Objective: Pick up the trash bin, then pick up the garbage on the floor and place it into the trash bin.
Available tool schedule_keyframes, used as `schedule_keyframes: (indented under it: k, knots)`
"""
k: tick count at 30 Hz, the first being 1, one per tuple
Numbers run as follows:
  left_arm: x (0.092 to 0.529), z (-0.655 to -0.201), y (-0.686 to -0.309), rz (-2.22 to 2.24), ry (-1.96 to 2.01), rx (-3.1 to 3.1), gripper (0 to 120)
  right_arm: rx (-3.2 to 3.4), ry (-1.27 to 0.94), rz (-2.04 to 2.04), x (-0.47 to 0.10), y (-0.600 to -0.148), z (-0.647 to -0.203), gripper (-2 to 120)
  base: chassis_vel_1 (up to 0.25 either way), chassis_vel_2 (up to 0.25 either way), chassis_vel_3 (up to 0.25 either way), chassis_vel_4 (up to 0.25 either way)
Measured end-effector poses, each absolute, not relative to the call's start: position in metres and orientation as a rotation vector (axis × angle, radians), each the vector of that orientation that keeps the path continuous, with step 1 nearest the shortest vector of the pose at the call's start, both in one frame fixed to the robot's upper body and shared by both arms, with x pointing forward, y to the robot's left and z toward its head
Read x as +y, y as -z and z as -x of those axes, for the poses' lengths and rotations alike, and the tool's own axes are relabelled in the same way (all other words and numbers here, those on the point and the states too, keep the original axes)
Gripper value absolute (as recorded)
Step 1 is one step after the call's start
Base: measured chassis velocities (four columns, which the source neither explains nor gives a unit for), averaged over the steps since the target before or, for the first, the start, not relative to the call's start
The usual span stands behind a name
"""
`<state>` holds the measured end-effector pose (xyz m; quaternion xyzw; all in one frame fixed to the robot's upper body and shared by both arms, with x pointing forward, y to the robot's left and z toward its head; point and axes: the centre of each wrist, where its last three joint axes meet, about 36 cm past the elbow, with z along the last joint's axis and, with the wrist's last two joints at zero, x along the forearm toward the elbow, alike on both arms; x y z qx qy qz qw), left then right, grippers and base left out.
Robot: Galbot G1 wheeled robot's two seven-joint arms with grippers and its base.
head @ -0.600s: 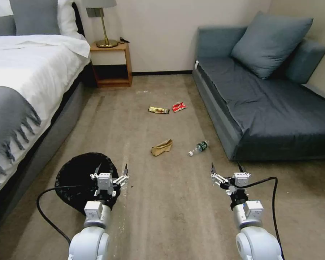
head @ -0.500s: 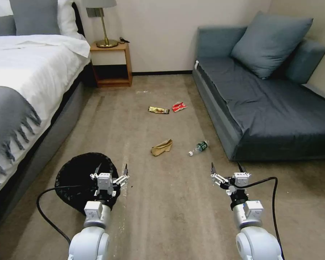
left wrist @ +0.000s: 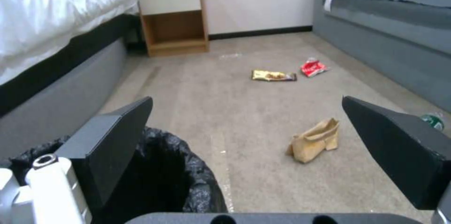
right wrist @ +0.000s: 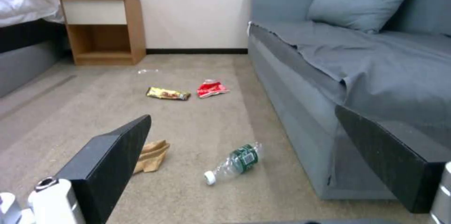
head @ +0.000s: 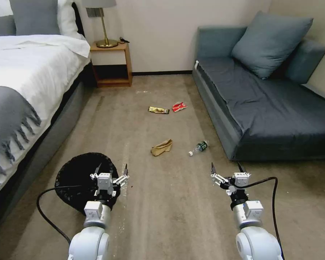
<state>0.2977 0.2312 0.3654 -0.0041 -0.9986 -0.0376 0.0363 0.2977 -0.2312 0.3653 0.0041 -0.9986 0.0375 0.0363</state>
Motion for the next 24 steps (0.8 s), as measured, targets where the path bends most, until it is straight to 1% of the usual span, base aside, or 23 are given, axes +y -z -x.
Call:
schedule_keyframes:
  k: [17, 20, 24]
  knots:
    - [0.231, -0.298, -0.366, 0.012, 0.116, -3.068, 100, -3.066, -0.114, -0.013, -0.231, -0.366, -0.298, 100, 0.000, 0.000, 0.000, 0.000]
    - [0.233, -0.296, -0.373, -0.009, 0.100, -3.075, 100, -3.065, -0.110, -0.015, -0.232, -0.367, -0.296, 100, 0.000, 0.000, 0.000, 0.000]
    - [0.238, -0.292, -0.388, -0.055, 0.065, -3.089, 100, -3.056, -0.066, -0.020, -0.236, -0.382, -0.283, 100, 0.000, 0.000, 0.000, 0.000]
